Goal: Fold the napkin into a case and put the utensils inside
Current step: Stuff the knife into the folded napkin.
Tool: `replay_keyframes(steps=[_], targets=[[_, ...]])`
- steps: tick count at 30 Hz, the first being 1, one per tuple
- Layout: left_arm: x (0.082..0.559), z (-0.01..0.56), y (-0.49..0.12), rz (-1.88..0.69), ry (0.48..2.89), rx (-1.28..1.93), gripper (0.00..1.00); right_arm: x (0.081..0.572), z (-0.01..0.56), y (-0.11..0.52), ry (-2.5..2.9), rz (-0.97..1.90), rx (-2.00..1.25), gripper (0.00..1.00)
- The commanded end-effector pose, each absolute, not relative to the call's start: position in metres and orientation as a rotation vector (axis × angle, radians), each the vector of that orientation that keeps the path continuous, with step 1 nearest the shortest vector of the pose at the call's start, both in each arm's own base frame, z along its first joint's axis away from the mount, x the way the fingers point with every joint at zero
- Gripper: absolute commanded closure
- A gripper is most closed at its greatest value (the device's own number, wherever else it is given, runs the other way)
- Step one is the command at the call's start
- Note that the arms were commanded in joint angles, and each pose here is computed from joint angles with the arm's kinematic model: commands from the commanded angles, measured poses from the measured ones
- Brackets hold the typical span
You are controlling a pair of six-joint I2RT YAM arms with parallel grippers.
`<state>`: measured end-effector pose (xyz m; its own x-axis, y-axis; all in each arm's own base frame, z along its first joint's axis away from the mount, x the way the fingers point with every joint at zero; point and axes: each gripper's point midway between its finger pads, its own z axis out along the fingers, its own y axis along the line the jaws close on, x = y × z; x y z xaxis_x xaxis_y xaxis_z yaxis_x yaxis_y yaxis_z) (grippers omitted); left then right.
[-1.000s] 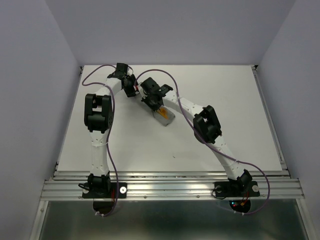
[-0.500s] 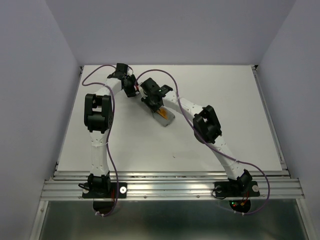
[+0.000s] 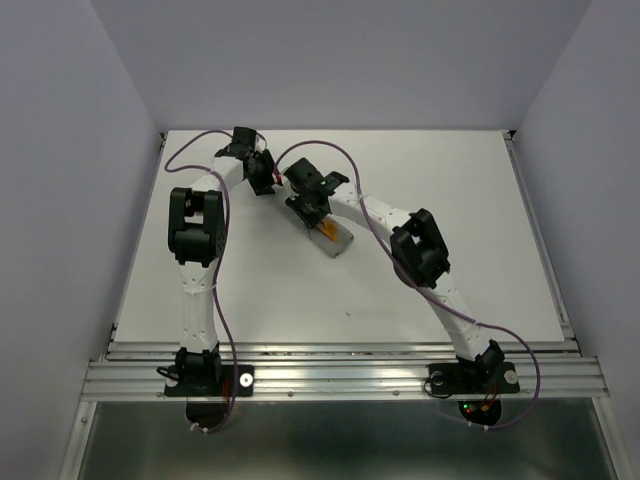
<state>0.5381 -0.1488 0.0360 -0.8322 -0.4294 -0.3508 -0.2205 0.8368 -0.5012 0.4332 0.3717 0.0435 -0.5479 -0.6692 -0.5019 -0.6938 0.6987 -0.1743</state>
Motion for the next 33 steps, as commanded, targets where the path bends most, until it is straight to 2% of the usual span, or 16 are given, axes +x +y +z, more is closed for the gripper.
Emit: replay_keyframes(steps=[1,5,9,17,22,29,33], targets=[[0.505,0.017,-0.148,-0.567,2.684,-0.504,0.46,0.437,0.084,0.374,2.308,0.098,-0.967,0.66],[0.505,0.016,-0.149,-0.568,2.685,-0.504,0.46,0.432,0.084,0.372,2.328,0.108,-0.941,0.67],[0.504,0.015,-0.152,-0.571,2.69,-0.503,0.46,0.431,0.087,0.371,2.329,0.115,-0.907,0.74],[0.504,0.018,-0.154,-0.57,2.686,-0.496,0.46,0.429,0.081,0.369,2.347,0.115,-0.906,0.74],[0.504,0.02,-0.154,-0.57,2.684,-0.495,0.46,0.429,0.073,0.369,2.354,0.108,-0.914,0.69],[0.501,0.016,-0.154,-0.562,2.694,-0.496,0.46,0.433,0.079,0.369,2.335,0.101,-0.891,0.85],[0.5,0.014,-0.156,-0.568,2.695,-0.498,0.46,0.436,0.089,0.371,2.326,0.108,-0.845,0.89]])
